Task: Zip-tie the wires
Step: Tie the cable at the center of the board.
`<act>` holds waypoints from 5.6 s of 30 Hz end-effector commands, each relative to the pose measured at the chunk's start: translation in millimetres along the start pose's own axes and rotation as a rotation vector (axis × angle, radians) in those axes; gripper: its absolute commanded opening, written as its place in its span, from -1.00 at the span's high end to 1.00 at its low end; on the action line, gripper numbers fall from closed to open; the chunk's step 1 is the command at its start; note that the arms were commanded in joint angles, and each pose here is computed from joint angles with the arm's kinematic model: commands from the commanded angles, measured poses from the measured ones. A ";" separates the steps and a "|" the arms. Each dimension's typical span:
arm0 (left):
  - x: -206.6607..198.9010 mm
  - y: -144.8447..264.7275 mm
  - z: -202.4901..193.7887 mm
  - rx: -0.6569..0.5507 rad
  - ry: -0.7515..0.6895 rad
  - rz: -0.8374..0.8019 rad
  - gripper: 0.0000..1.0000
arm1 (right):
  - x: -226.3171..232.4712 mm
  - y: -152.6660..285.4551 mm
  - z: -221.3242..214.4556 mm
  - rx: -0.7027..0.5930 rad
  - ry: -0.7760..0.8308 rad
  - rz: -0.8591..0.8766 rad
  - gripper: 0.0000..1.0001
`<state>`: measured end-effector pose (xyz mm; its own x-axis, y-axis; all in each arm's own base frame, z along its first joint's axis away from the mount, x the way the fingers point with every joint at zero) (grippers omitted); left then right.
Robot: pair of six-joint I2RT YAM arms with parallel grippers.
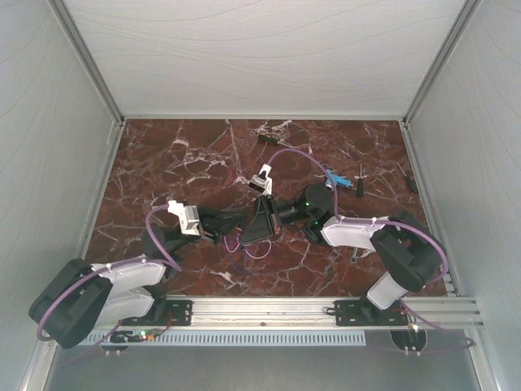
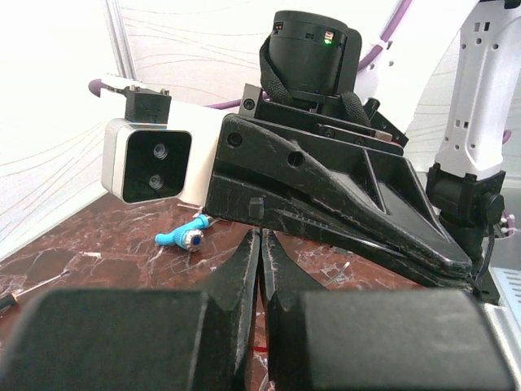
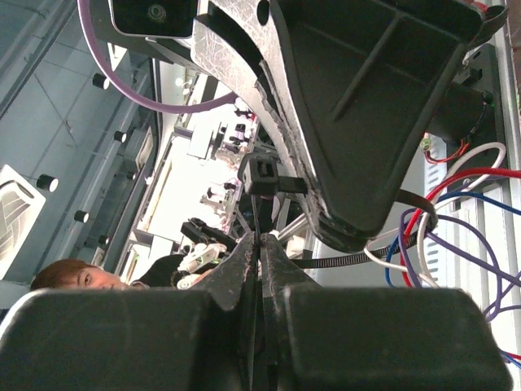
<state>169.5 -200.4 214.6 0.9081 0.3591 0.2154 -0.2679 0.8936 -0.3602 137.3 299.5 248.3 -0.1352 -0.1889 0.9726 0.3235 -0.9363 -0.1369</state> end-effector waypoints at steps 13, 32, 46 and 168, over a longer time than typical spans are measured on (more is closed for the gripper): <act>-7.0 -3.7 57.2 -0.259 -0.196 -0.055 1.00 | 20.4 -4.4 0.2 0.007 0.093 0.019 1.00; -6.2 -3.8 53.8 -0.251 -0.194 -0.042 1.00 | 23.8 -5.8 -2.4 0.008 0.120 0.001 1.00; -8.9 -2.8 58.6 -0.265 -0.202 -0.056 1.00 | 22.5 -6.0 -2.6 0.010 0.112 0.001 1.00; -22.5 -1.2 66.4 -0.291 -0.280 -0.158 1.00 | 36.4 -1.3 -6.6 0.017 0.116 0.009 1.00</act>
<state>148.5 -201.0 227.2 0.9087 0.2777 0.3118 -0.1471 0.9118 -0.3834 126.0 294.7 266.9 -0.1904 -0.1904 0.9631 0.3359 -0.9344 -0.1183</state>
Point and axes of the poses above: each gripper's point midway between its finger pads, its own y axis back along the fingers, its own x axis along the line the jaws close on, z = x × y, the point moved 6 cm from there along y, back along the fingers, and after that the axes turned 10 degrees about -y, right-handed, at the moved point
